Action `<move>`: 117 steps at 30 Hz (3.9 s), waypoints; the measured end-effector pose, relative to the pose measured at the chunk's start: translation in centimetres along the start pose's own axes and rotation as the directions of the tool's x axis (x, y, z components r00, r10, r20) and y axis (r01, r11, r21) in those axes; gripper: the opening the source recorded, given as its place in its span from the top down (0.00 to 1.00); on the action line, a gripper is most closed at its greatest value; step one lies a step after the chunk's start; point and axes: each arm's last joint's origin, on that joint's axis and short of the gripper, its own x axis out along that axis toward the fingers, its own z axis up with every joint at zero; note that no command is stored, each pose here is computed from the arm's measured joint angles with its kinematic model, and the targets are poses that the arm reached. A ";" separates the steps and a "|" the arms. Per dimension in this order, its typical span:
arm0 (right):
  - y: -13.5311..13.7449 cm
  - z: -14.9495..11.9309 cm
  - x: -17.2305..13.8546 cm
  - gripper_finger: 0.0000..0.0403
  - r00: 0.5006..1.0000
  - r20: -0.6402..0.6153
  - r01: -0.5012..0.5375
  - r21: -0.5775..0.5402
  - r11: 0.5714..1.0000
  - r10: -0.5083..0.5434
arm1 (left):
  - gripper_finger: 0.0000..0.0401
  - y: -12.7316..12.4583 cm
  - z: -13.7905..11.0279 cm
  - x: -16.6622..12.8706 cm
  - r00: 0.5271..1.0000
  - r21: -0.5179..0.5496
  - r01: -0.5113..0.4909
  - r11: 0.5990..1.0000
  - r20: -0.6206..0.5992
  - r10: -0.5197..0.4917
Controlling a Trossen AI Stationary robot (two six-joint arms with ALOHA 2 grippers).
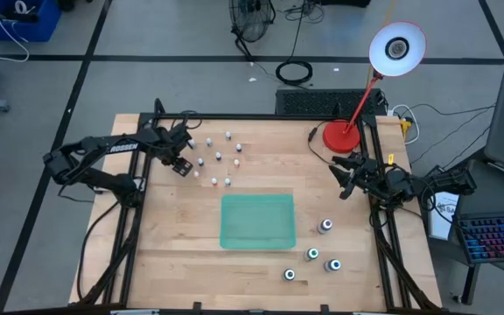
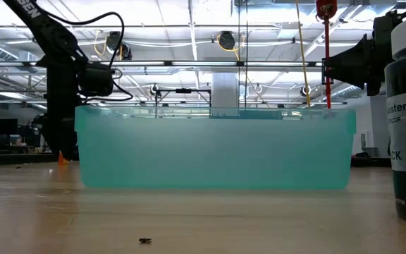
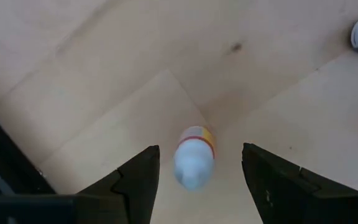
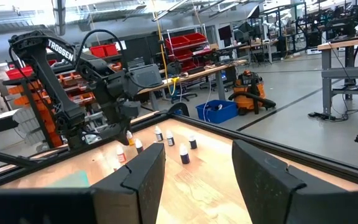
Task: Pick & Place food coloring
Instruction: Put the small orange food coloring bottle into the blue bin, then put the small green food coloring bottle into the blue bin
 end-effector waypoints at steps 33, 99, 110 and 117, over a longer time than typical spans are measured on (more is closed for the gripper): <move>0.0 0.0 0.0 0.56 1.000 0.000 0.000 0.000 1.000 0.000 | 0.83 -2.0 1.6 -4.2 0.992 0.180 0.119 0.976 0.009 -0.123; 0.0 0.0 0.0 0.56 1.000 0.000 0.000 -0.001 1.000 0.000 | 0.31 -20.0 4.8 -16.9 0.959 0.661 -0.215 0.719 0.280 0.029; 0.0 0.0 0.0 0.56 1.000 0.000 0.000 0.000 1.000 0.000 | 0.42 -4.7 10.2 -13.7 0.974 0.262 -0.178 0.949 0.183 0.132; 0.0 0.0 0.0 0.56 1.000 0.000 0.000 0.000 1.000 0.000 | 0.44 -0.8 8.7 -8.9 0.990 0.120 -0.059 0.991 0.134 0.042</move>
